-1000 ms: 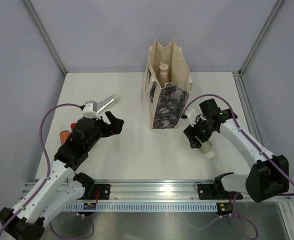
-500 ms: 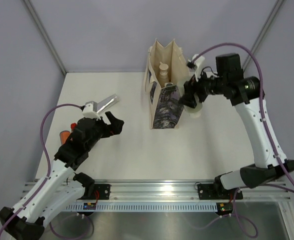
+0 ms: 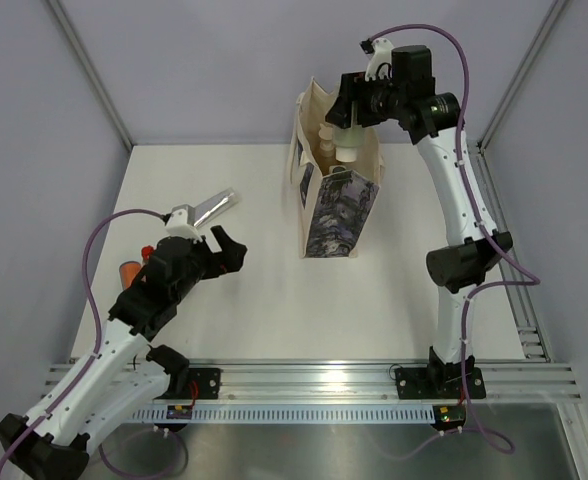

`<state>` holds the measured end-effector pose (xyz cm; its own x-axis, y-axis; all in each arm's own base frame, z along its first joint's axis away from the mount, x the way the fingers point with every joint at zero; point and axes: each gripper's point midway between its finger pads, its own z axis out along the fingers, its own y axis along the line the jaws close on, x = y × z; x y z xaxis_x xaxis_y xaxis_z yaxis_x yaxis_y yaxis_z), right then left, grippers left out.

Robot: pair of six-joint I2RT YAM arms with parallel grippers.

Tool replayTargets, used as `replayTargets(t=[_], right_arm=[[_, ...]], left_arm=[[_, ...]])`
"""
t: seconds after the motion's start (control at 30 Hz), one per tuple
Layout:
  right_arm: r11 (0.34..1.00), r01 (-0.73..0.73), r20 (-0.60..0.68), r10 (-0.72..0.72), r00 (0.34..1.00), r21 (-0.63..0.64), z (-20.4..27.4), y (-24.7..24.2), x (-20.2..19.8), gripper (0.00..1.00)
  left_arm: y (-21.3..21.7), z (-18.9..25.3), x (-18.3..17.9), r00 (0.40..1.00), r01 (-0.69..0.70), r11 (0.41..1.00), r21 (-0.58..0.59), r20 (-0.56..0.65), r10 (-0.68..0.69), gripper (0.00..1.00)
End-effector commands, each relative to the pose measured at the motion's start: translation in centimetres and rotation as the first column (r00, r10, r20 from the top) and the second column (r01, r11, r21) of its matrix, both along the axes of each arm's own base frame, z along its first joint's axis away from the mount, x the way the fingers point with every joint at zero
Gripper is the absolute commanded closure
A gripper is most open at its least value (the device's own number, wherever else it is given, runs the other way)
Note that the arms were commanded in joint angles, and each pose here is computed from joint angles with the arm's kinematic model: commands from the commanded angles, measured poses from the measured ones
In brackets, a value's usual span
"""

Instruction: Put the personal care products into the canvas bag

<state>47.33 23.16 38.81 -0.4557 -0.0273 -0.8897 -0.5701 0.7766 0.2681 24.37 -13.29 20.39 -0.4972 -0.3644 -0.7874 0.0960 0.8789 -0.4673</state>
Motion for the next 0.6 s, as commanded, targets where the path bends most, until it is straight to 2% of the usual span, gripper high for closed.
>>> replayTargets(t=[0.0, 0.17, 0.33, 0.43, 0.57], right_arm=[[0.983, 0.108, 0.170, -0.132, 0.977, 0.146, 6.6, 0.0, 2.1, 1.00], [0.993, 0.035, 0.020, -0.037, 0.999, 0.112, 0.4, 2.0, 2.2, 1.00], [0.999, 0.003, -0.123, 0.004, 0.992, 0.052, -5.9, 2.6, 1.7, 1.00], [0.999, -0.024, -0.162, 0.030, 0.986, 0.036, -7.6, 3.0, 1.5, 1.00], [0.999, -0.039, -0.189, 0.037, 0.981, -0.008, -9.7, 3.1, 1.3, 0.89]], left_arm=[[0.6, 2.3, 0.3, 0.998, -0.040, 0.999, -0.027, 0.049, 0.041, 0.01], [0.9, 1.9, 0.2, 0.998, -0.050, 0.999, -0.021, 0.044, 0.051, 0.01], [0.9, 1.9, 0.3, 0.998, -0.048, 0.999, -0.009, 0.045, 0.048, 0.01], [0.9, 1.8, 0.4, 0.998, -0.043, 0.999, 0.001, 0.043, 0.043, 0.01], [0.7, 1.4, 0.4, 0.999, -0.034, 0.999, 0.011, 0.029, 0.034, 0.01]])
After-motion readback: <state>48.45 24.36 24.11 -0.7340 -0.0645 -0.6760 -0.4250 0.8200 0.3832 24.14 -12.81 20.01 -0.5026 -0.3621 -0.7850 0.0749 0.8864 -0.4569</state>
